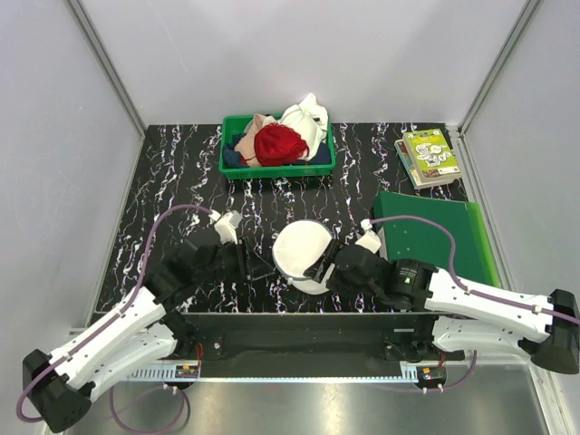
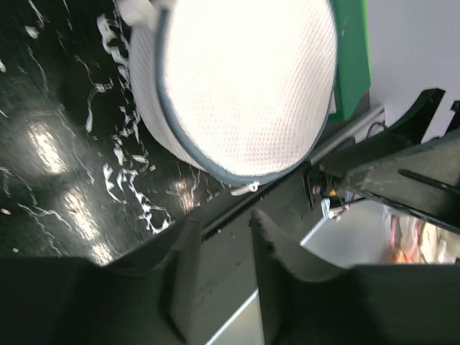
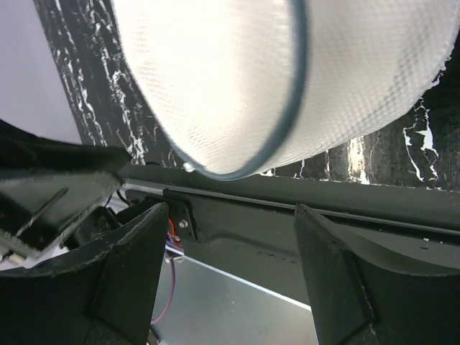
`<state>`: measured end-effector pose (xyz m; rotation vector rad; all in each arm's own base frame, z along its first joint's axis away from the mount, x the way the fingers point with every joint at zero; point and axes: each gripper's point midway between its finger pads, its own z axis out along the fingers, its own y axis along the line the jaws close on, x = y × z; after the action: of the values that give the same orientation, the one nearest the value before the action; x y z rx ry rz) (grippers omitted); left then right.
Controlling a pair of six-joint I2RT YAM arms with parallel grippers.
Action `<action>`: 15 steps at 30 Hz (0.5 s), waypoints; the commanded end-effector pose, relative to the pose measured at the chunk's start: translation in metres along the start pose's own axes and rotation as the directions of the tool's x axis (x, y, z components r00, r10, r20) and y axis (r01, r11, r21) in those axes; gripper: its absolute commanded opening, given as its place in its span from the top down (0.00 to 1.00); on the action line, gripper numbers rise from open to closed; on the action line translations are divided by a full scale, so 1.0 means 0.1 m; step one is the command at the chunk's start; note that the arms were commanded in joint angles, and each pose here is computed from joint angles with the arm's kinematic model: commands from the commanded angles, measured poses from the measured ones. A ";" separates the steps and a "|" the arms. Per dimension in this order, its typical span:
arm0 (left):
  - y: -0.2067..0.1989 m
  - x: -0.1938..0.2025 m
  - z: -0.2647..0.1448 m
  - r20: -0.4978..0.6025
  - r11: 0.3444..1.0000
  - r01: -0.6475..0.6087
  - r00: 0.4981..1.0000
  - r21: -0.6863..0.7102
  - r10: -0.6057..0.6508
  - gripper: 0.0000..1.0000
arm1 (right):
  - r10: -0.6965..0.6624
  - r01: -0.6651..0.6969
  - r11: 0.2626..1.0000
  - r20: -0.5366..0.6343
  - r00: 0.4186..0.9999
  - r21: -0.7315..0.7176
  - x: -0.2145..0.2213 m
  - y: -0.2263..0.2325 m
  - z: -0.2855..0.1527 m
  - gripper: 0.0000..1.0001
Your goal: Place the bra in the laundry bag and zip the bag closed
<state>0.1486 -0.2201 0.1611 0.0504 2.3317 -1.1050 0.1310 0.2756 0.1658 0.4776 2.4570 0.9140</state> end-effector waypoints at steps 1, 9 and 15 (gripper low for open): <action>-0.37 0.10 -0.02 -0.037 0.975 -0.089 0.994 0.202 0.098 0.55 | 0.088 -0.087 0.996 0.025 0.996 -0.037 -0.02 0.06 0.13 0.24; -0.21 0.49 0.22 -0.089 0.964 -0.240 0.964 0.115 0.251 0.54 | 0.186 -0.182 0.976 0.024 0.982 -0.118 -0.19 0.12 0.27 0.39; -0.08 0.49 0.36 -0.058 0.955 -0.295 0.953 0.034 0.297 0.45 | 0.201 -0.197 0.975 0.034 0.979 -0.103 -0.32 0.04 0.32 0.55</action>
<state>0.0956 -0.2565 0.1199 0.4720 2.3791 -1.0823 0.1648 0.2781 0.1448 0.6901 2.3892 1.0171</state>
